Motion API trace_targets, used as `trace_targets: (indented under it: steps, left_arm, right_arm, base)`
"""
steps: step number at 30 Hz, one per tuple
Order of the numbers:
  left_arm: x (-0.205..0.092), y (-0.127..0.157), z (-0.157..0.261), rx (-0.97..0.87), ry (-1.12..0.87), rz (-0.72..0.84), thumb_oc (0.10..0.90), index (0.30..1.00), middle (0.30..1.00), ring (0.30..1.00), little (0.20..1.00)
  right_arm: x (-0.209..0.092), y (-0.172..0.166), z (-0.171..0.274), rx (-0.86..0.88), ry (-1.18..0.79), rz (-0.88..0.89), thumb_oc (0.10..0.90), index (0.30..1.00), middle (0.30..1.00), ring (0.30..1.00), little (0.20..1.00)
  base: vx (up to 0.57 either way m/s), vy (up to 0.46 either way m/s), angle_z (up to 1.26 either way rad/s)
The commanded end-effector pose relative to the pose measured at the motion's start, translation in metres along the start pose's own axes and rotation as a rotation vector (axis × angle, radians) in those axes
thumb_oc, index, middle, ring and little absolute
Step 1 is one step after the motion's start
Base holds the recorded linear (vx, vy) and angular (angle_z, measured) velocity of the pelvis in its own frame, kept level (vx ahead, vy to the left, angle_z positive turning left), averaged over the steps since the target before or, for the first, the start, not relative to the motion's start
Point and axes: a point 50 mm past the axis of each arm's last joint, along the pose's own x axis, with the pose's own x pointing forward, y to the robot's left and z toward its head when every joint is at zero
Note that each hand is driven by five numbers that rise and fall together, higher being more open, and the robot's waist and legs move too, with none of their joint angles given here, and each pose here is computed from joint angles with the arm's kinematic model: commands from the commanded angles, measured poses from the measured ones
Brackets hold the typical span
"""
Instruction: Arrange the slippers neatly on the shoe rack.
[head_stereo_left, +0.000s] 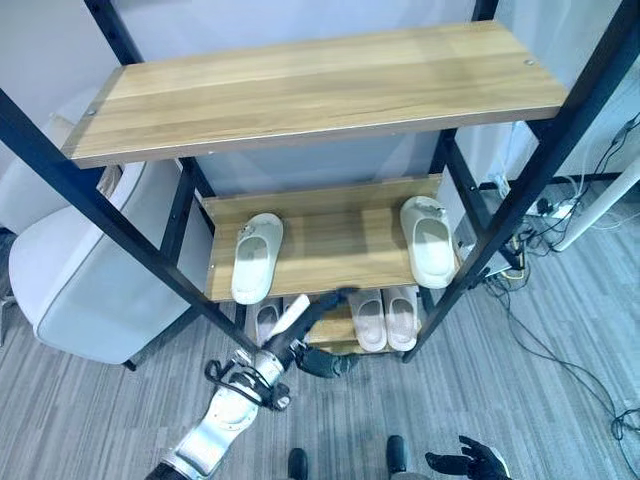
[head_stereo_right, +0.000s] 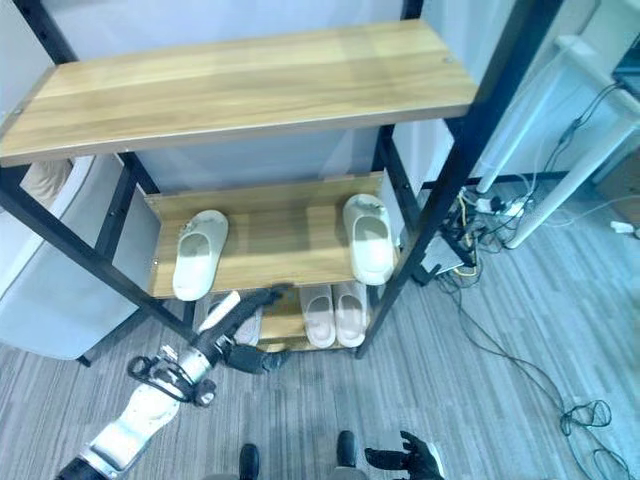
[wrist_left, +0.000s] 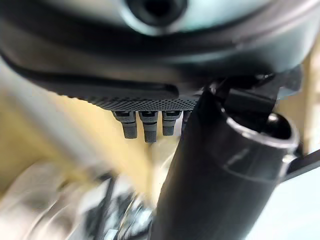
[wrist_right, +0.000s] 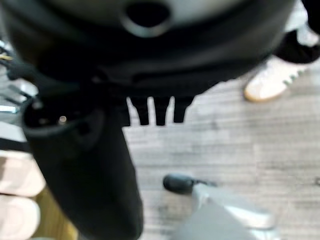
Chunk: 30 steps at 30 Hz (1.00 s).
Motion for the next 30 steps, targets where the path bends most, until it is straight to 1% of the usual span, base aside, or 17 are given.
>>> trace_targets:
  steps: [1, 2, 3, 4, 5, 8, 10, 11, 14, 16, 17, 18, 19, 21, 24, 26, 30]
  left_arm:
    - [0.016, 0.042, 0.049, 0.084, -0.273, 0.218, 0.800, 0.900, 0.900, 0.900, 0.900]
    - [0.014, 0.048, 0.054, 0.101, -0.294, 0.249, 0.800, 0.900, 0.900, 0.900, 0.900]
    - [0.014, 0.049, 0.054, 0.101, -0.293, 0.249, 0.800, 0.900, 0.900, 0.900, 0.900]
    - [0.012, 0.058, 0.062, 0.177, -0.328, 0.292, 0.800, 0.900, 0.900, 0.900, 0.900]
    - [0.012, 0.060, 0.064, 0.204, -0.337, 0.308, 0.800, 0.900, 0.900, 0.900, 0.900]
    - [0.021, 0.065, 0.064, 0.320, -0.342, 0.348, 0.800, 0.900, 0.900, 0.900, 0.900]
    - [0.033, 0.065, 0.059, 0.411, -0.315, 0.359, 0.800, 0.900, 0.900, 0.900, 0.900]
    - [0.033, 0.065, 0.059, 0.411, -0.317, 0.360, 0.800, 0.900, 0.900, 0.900, 0.900]
    - [0.047, 0.067, 0.051, 0.559, -0.280, 0.380, 0.800, 0.900, 0.900, 0.900, 0.900]
    - [0.056, 0.074, 0.048, 0.677, -0.266, 0.413, 0.800, 0.900, 0.900, 0.900, 0.900]
    - [0.062, 0.082, 0.049, 0.776, -0.261, 0.445, 0.800, 0.900, 0.900, 0.900, 0.900]
    - [0.065, 0.085, 0.049, 0.814, -0.259, 0.457, 0.800, 0.900, 0.900, 0.900, 0.900]
    - [0.065, 0.085, 0.049, 0.814, -0.260, 0.457, 0.800, 0.900, 0.900, 0.900, 0.900]
    - [0.066, 0.091, 0.045, 0.879, -0.228, 0.481, 0.800, 0.900, 0.900, 0.900, 0.900]
    - [0.066, 0.093, 0.040, 0.902, -0.206, 0.487, 0.800, 0.900, 0.900, 0.900, 0.900]
    - [0.065, 0.098, 0.034, 0.930, -0.165, 0.503, 0.800, 0.900, 0.900, 0.900, 0.900]
    - [0.063, 0.107, 0.014, 0.994, -0.050, 0.513, 0.800, 0.900, 0.900, 0.900, 0.900]
  right_arm:
    - [-0.004, 0.003, -0.017, -0.063, 0.033, 0.005, 0.800, 0.900, 0.900, 0.900, 0.900]
    - [-0.005, 0.003, -0.019, -0.062, 0.039, 0.008, 0.800, 0.900, 0.900, 0.900, 0.900]
    - [-0.005, 0.003, -0.019, -0.062, 0.039, 0.008, 0.800, 0.900, 0.900, 0.900, 0.900]
    - [-0.007, 0.005, -0.025, -0.054, 0.061, 0.017, 0.800, 0.900, 0.900, 0.900, 0.900]
    - [-0.007, 0.006, -0.028, -0.056, 0.071, 0.020, 0.800, 0.900, 0.900, 0.900, 0.900]
    - [-0.009, 0.007, -0.033, -0.053, 0.090, 0.026, 0.800, 0.900, 0.900, 0.900, 0.900]
    - [-0.009, 0.007, -0.035, -0.064, 0.098, 0.028, 0.800, 0.900, 0.900, 0.900, 0.900]
    - [-0.009, 0.007, -0.035, -0.063, 0.098, 0.027, 0.800, 0.900, 0.900, 0.900, 0.900]
    - [-0.009, 0.007, -0.035, -0.059, 0.108, 0.022, 0.800, 0.900, 0.900, 0.900, 0.900]
    - [-0.008, 0.007, -0.032, -0.058, 0.098, 0.018, 0.800, 0.900, 0.900, 0.900, 0.900]
    - [-0.008, 0.004, -0.033, -0.037, 0.096, 0.005, 0.800, 0.900, 0.900, 0.900, 0.900]
    - [-0.009, 0.003, -0.034, -0.022, 0.095, 0.001, 0.800, 0.900, 0.900, 0.900, 0.900]
    - [-0.009, 0.003, -0.034, -0.021, 0.095, 0.001, 0.800, 0.900, 0.900, 0.900, 0.900]
    - [-0.011, -0.001, -0.044, 0.007, 0.132, -0.018, 0.800, 0.900, 0.900, 0.900, 0.900]
    - [-0.014, -0.002, -0.054, 0.006, 0.167, -0.026, 0.800, 0.900, 0.900, 0.900, 0.900]
    - [-0.017, -0.006, -0.062, -0.002, 0.198, -0.037, 0.800, 0.900, 0.900, 0.900, 0.900]
    - [-0.017, -0.007, -0.062, -0.019, 0.191, -0.041, 0.800, 0.900, 0.900, 0.900, 0.900]
  base:
    - [0.00, -0.096, 0.16]
    - [0.00, -0.042, 0.10]
    - [-0.01, -0.053, 0.06]
    - [0.00, -0.047, 0.04]
    - [0.00, -0.055, 0.04]
    - [0.01, -0.028, 0.06]
    - [0.00, 0.000, 0.00]
    - [0.02, -0.011, 0.03]
    - [0.06, -0.011, -0.01]
    - [0.04, 0.000, -0.04]
    - [-0.02, 0.002, -0.05]
    - [0.01, 0.000, -0.03]
    - [-0.03, 0.009, -0.06]
    - [0.02, 0.010, -0.14]
    - [0.06, 0.001, -0.06]
    - [0.06, -0.009, -0.03]
    - [0.00, 0.003, -0.04]
